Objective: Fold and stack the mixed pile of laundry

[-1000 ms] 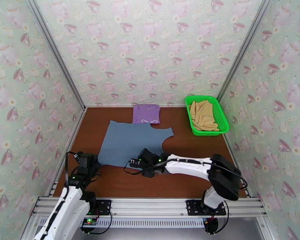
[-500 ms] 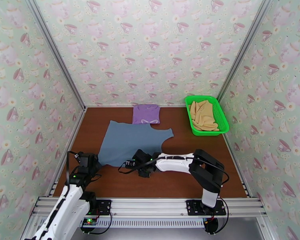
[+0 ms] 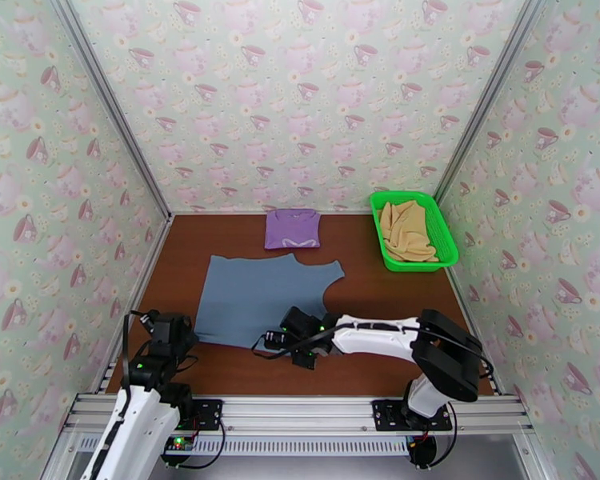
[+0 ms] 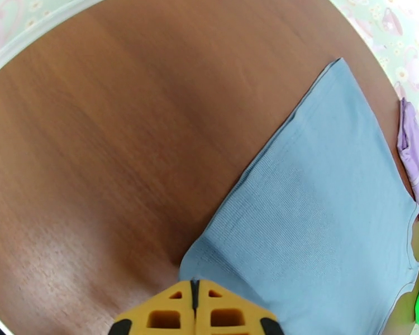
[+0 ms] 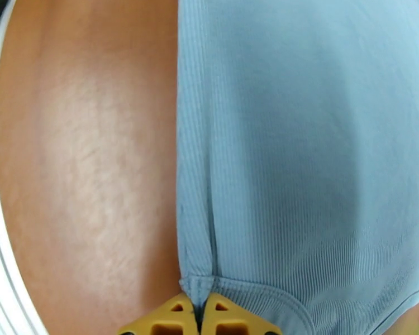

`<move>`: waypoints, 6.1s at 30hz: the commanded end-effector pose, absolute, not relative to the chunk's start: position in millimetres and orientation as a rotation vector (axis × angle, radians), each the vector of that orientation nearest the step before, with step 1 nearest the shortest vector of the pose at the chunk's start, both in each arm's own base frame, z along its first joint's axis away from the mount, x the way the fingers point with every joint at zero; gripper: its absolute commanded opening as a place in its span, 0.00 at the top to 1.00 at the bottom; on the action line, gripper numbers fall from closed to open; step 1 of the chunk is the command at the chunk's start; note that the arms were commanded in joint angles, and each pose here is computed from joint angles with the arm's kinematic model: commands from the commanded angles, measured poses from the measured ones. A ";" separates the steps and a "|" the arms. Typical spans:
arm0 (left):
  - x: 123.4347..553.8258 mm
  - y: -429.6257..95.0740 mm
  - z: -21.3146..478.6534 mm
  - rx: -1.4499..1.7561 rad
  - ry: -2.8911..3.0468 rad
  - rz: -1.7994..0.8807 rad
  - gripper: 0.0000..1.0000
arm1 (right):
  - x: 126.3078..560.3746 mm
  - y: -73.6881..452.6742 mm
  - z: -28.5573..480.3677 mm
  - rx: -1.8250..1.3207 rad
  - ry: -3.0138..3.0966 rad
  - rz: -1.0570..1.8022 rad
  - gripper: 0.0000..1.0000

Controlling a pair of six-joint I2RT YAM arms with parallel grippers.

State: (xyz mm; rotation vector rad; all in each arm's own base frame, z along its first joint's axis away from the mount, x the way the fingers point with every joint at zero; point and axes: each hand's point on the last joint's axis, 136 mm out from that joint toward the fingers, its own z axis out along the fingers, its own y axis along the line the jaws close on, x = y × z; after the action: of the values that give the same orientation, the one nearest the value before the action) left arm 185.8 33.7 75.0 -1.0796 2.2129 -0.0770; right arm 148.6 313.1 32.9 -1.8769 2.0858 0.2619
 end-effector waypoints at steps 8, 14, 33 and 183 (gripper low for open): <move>211.3 31.1 92.7 -1.019 2.266 -0.047 1.00 | 178.3 326.3 63.0 -1.731 2.104 0.229 1.00; 240.7 29.1 102.8 -0.945 2.292 -0.026 1.00 | 204.2 324.1 65.5 -1.712 2.129 0.222 1.00; 308.8 27.1 53.3 -0.830 2.464 0.084 0.70 | 261.2 322.2 31.3 -1.628 2.262 0.125 1.00; 356.4 29.1 85.1 -0.690 2.551 -0.006 0.46 | 360.9 331.8 24.7 -0.628 2.712 0.726 0.87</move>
State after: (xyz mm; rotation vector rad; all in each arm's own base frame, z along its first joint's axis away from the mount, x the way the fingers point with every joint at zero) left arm 352.9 33.4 81.5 -0.7167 2.5341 0.0067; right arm 376.9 342.8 33.9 -0.6707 2.6419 0.7552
